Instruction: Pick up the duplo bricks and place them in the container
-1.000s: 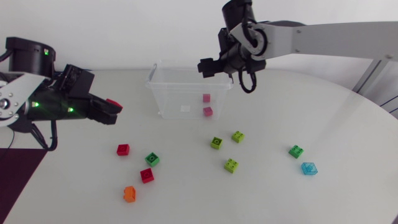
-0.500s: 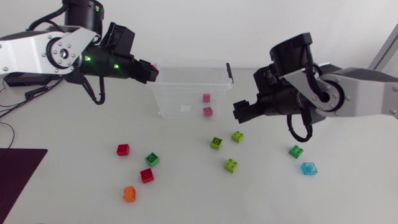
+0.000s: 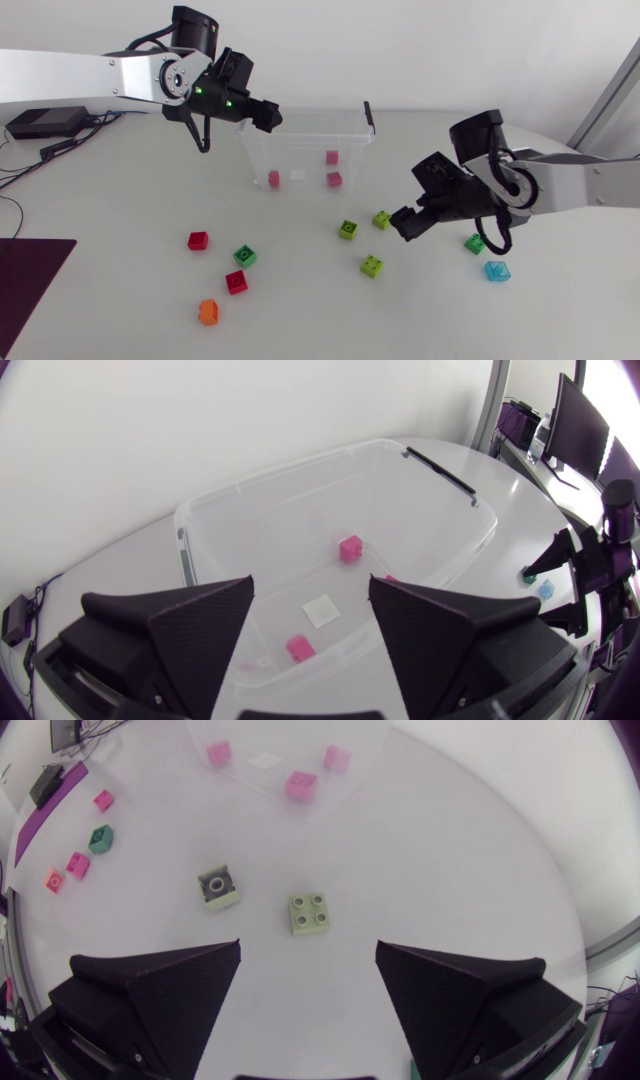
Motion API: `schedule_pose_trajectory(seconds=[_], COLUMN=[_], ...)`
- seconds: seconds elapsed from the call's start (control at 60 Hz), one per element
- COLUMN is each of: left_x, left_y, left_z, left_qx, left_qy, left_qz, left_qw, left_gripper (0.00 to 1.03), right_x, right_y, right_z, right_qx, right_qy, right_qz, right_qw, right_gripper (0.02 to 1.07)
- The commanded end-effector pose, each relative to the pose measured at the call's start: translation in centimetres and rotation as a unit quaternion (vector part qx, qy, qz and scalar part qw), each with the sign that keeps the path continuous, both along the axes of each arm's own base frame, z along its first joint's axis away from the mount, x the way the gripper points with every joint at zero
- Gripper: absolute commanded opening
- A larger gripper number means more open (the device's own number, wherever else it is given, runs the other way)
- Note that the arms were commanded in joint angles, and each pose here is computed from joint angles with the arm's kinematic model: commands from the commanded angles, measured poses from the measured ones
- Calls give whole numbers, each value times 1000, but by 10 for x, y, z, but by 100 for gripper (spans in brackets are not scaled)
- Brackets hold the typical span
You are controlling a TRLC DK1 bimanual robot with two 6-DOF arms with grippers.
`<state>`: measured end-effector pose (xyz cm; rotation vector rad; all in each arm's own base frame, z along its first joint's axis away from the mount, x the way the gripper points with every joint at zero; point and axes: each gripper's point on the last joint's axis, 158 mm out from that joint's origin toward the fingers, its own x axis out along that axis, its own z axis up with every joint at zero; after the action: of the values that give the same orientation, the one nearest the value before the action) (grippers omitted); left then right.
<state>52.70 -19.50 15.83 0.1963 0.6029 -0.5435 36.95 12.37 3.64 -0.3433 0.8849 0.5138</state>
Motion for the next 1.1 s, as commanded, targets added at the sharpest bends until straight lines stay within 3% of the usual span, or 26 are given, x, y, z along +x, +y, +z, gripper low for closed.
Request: schedule_pose_trajectory(seconds=[0.0, 0.2, 0.35, 0.567, 0.767, 0.783, 0.883, 1.083], left_x=[6, -38, -77, -133, -166, -169, -180, -190], left_y=[7, 56, 102, 143, 161, 164, 165, 156], left_z=[26, 54, 31, -19, -50, -57, -83, -116], left_qx=[3, 27, 63, 103, 121, 126, 142, 180], left_qy=[-27, -38, -6, 45, 69, 75, 104, 113], left_qz=[-1, 16, 32, 37, -9, -21, -76, -168], left_qw=[1000, 999, 998, 993, 990, 989, 982, 963], left_gripper=[99, 99, 99, 99, 99, 99, 99, 98], right_x=[6, 27, 37, 46, 38, 36, 34, 25], right_y=[-3, 5, 12, 17, 24, 25, 26, 24], right_z=[-19, -43, -55, -69, -79, -82, -86, -69], right_qx=[-11, -23, -25, -28, -36, -37, -40, -46], right_qy=[24, 38, 46, 53, 63, 67, 70, 53], right_qz=[21, 38, 43, 50, 66, 68, 74, 87], right_qw=[999, 998, 998, 997, 995, 995, 994, 994], right_gripper=[100, 100, 100, 95, 70, 60, 33, 29])
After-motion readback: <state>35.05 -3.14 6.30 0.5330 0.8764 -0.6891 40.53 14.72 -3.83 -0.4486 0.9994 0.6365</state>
